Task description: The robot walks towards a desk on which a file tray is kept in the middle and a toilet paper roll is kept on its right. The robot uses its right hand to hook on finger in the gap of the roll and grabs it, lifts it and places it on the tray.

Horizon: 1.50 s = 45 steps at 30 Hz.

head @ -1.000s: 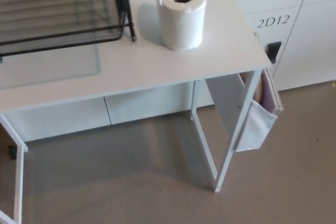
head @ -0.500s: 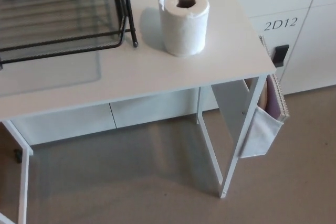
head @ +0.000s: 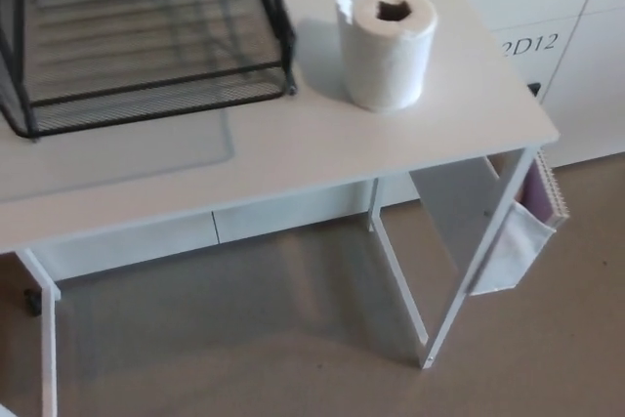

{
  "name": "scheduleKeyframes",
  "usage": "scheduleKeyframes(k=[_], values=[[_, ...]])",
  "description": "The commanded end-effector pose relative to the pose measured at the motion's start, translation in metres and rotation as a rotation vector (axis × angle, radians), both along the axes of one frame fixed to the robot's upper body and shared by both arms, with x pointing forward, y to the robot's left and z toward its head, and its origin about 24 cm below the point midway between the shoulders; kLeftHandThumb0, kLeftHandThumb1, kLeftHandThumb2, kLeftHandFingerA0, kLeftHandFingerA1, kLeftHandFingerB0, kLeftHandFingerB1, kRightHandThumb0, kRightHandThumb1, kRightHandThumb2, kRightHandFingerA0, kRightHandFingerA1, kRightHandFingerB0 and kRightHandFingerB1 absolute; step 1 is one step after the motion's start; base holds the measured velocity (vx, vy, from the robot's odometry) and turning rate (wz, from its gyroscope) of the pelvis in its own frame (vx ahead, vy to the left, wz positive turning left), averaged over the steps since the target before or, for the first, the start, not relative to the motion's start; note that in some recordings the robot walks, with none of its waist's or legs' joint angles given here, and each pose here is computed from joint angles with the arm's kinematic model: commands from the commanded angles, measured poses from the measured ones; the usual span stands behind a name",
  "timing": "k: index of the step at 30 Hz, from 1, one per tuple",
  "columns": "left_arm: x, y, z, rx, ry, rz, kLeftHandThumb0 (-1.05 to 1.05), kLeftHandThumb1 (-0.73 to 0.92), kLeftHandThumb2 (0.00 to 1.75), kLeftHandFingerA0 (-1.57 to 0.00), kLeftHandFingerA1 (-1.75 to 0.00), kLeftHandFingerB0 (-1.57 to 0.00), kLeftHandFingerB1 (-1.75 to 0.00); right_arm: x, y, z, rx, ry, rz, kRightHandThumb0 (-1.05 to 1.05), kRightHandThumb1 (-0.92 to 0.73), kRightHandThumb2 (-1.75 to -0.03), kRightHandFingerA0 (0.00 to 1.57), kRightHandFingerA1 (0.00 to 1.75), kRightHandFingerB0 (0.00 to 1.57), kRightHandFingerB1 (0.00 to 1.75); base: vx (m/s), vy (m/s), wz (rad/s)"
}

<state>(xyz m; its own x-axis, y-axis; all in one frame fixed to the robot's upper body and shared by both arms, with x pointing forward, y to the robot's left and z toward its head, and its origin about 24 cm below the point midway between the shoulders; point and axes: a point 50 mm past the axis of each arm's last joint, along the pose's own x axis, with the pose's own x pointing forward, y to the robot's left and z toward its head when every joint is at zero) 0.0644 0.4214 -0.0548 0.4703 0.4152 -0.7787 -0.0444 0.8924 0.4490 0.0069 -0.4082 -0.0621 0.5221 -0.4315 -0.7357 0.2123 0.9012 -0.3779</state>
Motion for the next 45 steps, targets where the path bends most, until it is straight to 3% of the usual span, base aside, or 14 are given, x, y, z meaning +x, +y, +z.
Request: scheduleKeyframes(k=[1,2,4,8,9,13,14,15,25,28,38,39,41,45], values=[[-0.003,0.000,-0.003,-0.116,-0.116,0.220,-0.68,0.92,0.70,-0.26,-0.47,-0.22,-0.37,0.009,0.001,-0.001,-0.076,0.021,0.065,-0.52,-0.65,-0.59,0.30,0.39,0.02,0.24,0.01,0.133,-0.01],[-0.003,0.000,-0.004,-0.116,-0.113,0.227,-0.70,0.92,0.67,-0.25,-0.46,-0.22,-0.35,0.008,0.001,-0.002,-0.098,0.047,0.077,-0.56,-0.51,-0.83,0.32,0.52,0.02,0.21,0.02,0.115,0.08],[-0.002,0.000,-0.001,-0.105,-0.102,0.184,-0.73,0.92,0.69,-0.19,-0.45,-0.23,-0.35,0.006,0.002,-0.003,-0.095,0.030,0.058,-0.49,-0.65,-0.59,0.33,0.39,0.03,0.24,0.03,0.025,0.13],[-0.001,0.000,0.000,-0.101,-0.091,0.156,-0.72,0.91,0.71,-0.23,-0.47,-0.20,-0.37,0.002,0.003,-0.003,-0.095,0.035,0.075,-0.54,-0.47,-0.83,0.20,0.50,0.00,0.24,0.02,-0.021,0.09],[-0.001,0.000,0.000,-0.099,-0.092,0.152,-0.71,0.92,0.71,-0.25,-0.48,-0.20,-0.37,0.002,0.003,-0.003,-0.094,0.034,0.074,-0.51,-0.65,-0.59,0.18,0.35,0.02,0.25,-0.02,-0.065,0.14],[-0.002,0.000,0.000,-0.095,-0.085,0.149,-0.72,0.91,0.72,-0.24,-0.47,-0.19,-0.35,0.001,0.004,-0.004,-0.102,0.036,0.069,-0.51,-0.64,-0.62,0.21,0.35,0.06,0.19,-0.08,-0.157,0.02],[-0.002,0.000,0.000,-0.098,-0.089,0.156,-0.71,0.75,1.05,-0.23,-0.55,-0.15,-0.47,0.001,0.004,-0.005,-0.101,0.035,0.061,-0.52,-0.65,-0.59,0.32,0.37,0.04,0.24,0.00,0.000,0.00],[-0.002,0.000,-0.001,-0.099,-0.092,0.170,-0.72,0.91,0.71,-0.26,-0.47,-0.21,-0.36,0.001,0.004,-0.006,-0.100,0.034,0.042,-0.51,-0.63,-0.63,0.36,0.40,0.08,0.17,0.00,0.000,0.00],[-0.006,0.000,-0.002,-0.087,-0.083,0.184,-0.71,0.91,0.71,-0.27,-0.47,-0.22,-0.36,0.003,0.003,-0.006,-0.093,0.027,0.035,-0.54,-0.64,-0.59,0.38,0.40,0.04,0.25,0.02,0.205,-0.12],[0.000,0.002,0.000,-0.079,-0.078,0.163,-0.70,0.92,0.71,-0.26,-0.46,-0.21,-0.35,0.001,0.006,-0.006,-0.100,0.017,0.048,-0.59,-0.49,-0.82,0.33,0.52,0.04,0.25,0.11,0.272,0.01],[-0.001,0.002,-0.001,-0.070,-0.068,0.174,-0.71,0.91,0.71,-0.29,-0.47,-0.24,-0.37,0.002,0.008,-0.010,-0.102,0.010,-0.002,-0.50,-0.62,-0.58,0.38,0.39,0.09,0.26,0.09,-0.057,0.10],[0.000,0.002,0.000,-0.062,-0.071,0.166,-0.71,0.92,0.71,-0.30,-0.48,-0.25,-0.38,0.001,0.007,-0.009,-0.100,0.032,0.025,-0.59,-0.49,-0.82,0.32,0.51,0.04,0.25,0.03,-0.253,-0.69],[0.002,0.002,0.003,-0.070,-0.083,0.141,-0.70,0.92,0.71,-0.28,-0.47,-0.23,-0.38,0.000,0.008,-0.010,-0.076,0.002,0.003,-0.50,-0.62,-0.58,0.36,0.41,0.06,0.26,0.01,-0.260,0.15],[0.007,0.003,0.003,-0.063,-0.077,0.148,-0.70,0.92,0.71,-0.30,-0.47,-0.24,-0.38,-0.001,0.008,-0.009,-0.089,0.036,0.049,-0.59,-0.52,-0.82,0.35,0.52,0.04,0.24,0.06,-0.130,0.01]])
